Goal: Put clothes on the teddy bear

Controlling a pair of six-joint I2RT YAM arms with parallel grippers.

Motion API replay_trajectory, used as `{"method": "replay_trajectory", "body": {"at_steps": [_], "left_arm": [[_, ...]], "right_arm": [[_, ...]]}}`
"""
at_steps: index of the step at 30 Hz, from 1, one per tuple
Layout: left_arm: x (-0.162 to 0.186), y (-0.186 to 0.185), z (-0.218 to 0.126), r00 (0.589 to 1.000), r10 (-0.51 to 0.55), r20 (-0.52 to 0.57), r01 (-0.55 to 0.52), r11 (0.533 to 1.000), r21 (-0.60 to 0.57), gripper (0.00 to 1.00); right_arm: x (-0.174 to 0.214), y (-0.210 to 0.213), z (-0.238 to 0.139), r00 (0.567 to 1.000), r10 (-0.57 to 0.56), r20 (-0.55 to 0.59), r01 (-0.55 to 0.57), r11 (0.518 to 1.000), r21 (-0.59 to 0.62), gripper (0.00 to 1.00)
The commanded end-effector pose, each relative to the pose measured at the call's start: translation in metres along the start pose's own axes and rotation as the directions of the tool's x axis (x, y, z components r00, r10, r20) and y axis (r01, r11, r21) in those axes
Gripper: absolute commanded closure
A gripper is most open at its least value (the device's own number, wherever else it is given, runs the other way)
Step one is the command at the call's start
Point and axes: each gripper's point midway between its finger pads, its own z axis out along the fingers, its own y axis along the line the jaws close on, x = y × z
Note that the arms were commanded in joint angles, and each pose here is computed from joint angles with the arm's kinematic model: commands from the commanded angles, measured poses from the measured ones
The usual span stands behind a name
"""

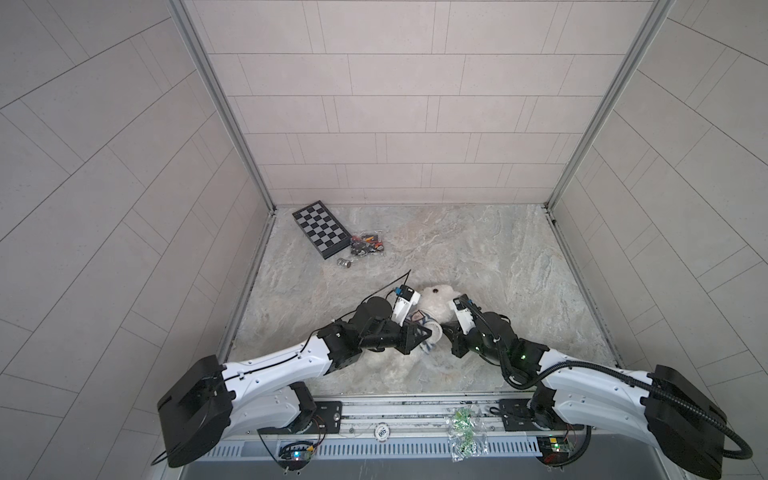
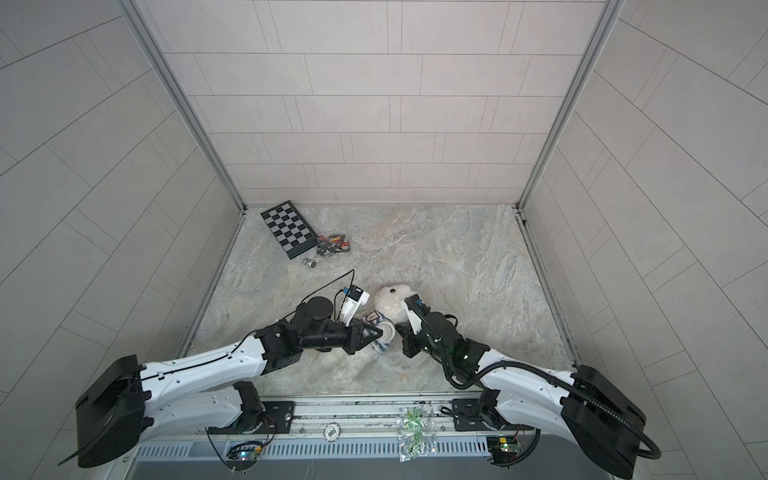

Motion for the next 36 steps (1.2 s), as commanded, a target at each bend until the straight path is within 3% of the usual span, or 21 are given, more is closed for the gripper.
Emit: {"method": "replay_trajectory", "body": {"at_steps": [1, 8, 14, 22, 27, 36], "left_arm": [[-0.023, -0.026, -0.011, 0.996, 0.065, 0.058, -0.069, 0.996, 0.060, 1.00], [-0.022, -0.022, -0.013, 0.997, 0.060, 0.055, -0.063, 0.997, 0.050, 1.00], [-0.025, -0.019, -0.014, 0.997, 0.051, 0.060, -0.054, 0.998, 0.039, 1.00], [-0.028, -0.015, -0.013, 0.998, 0.035, 0.054, -0.036, 0.999, 0.027, 1.00], [-0.029, -0.013, -0.010, 0.999, 0.025, 0.045, -0.026, 1.000, 0.014, 1.00], [-0.025, -0.004, -0.005, 1.000, -0.014, 0.023, 0.015, 1.000, -0.020, 1.00]], "right_arm": [[0.015, -0.028, -0.003, 0.999, 0.014, -0.051, -0.008, 0.992, 0.128, 1.00], [0.021, -0.042, -0.008, 0.997, 0.018, -0.071, -0.004, 0.981, 0.192, 1.00], [-0.007, -0.012, -0.022, 0.999, -0.032, 0.027, 0.030, 0.998, 0.052, 1.00], [-0.036, 0.034, -0.071, 0.949, -0.226, 0.221, 0.250, 0.965, -0.084, 0.66], [-0.034, 0.060, -0.075, 0.905, -0.346, 0.248, 0.384, 0.915, -0.124, 0.52], [-0.047, 0.078, -0.056, 0.842, -0.465, 0.273, 0.491, 0.870, -0.034, 0.47]]}}
